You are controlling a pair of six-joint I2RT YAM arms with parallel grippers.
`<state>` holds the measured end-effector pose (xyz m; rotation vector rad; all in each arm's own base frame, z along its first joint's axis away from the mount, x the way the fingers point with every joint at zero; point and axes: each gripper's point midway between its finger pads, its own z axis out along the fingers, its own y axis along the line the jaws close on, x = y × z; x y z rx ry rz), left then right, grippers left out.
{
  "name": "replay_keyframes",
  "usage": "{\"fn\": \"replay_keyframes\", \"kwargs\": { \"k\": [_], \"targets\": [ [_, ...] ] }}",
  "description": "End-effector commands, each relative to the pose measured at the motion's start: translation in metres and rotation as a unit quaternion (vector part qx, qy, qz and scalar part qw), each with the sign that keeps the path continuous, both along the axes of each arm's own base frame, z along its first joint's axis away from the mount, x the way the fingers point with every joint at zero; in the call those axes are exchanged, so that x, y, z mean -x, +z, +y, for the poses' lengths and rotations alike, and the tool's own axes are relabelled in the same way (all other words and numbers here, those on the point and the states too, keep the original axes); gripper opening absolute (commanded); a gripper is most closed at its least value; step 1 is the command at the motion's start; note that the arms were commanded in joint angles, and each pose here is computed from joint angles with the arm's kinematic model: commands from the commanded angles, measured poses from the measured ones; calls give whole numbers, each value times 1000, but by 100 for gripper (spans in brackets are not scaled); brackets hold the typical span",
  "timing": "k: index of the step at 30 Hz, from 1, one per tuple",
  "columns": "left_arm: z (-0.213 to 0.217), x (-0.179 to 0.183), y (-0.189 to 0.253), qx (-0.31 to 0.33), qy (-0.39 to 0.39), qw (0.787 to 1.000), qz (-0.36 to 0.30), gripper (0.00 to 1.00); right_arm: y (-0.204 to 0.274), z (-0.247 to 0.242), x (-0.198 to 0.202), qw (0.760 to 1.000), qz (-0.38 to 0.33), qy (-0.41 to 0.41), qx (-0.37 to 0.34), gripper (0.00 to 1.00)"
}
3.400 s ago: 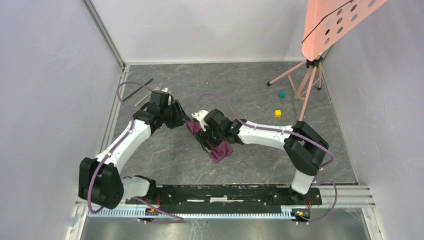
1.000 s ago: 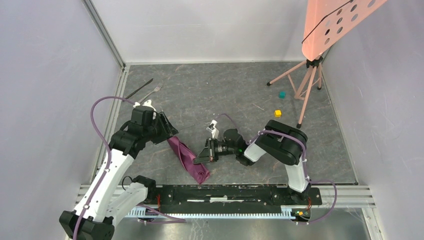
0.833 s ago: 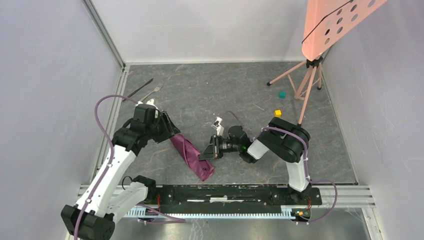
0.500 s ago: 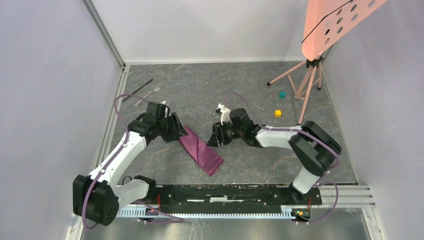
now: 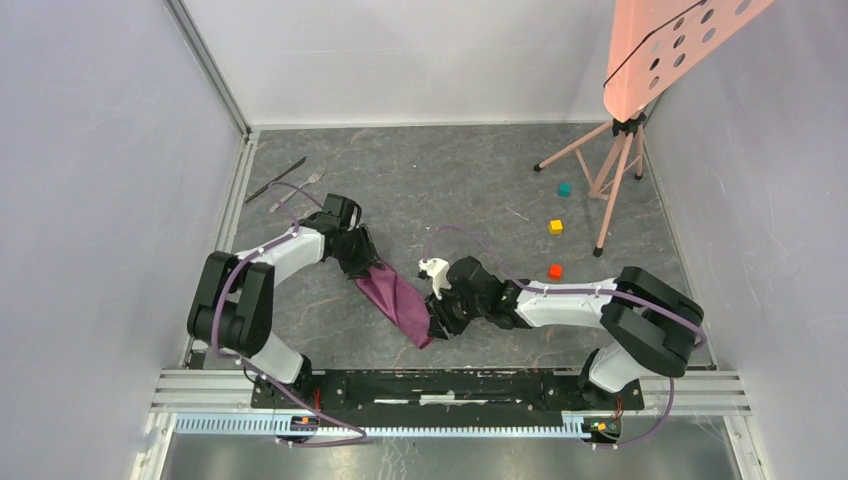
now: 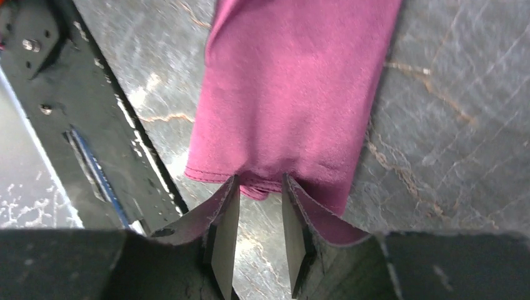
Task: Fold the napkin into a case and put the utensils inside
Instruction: Turn over the smaller rectangle-folded napkin at the center of the board.
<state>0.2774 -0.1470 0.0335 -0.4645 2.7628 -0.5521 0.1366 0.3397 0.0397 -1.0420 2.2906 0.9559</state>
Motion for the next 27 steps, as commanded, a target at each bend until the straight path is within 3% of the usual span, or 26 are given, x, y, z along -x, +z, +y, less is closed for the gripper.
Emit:
{"fn": "replay_keyframes", "kwargs": {
  "k": [1,10,14,20,25,27],
  "targets": [
    [2,-30,2,-19,-11,999,-44,50,-18,-3,-5,1000,-3,-18,8,36],
    [3,-11,72,2,-23,993,-119,63,3,1,-13,999,-40,-14,32,41],
    [7,19,80,27,-1,992,-125,77,4,-13,-20,995,-63,-18,73,50],
    [26,61,65,45,93,988,-114,85,28,-19,-39,989,-109,-31,97,65],
    [39,74,58,70,199,972,-105,100,30,-13,-45,987,-118,-20,108,72],
    [37,72,54,90,216,966,-108,100,27,-13,-48,986,-118,-21,112,74]
  ]
}}
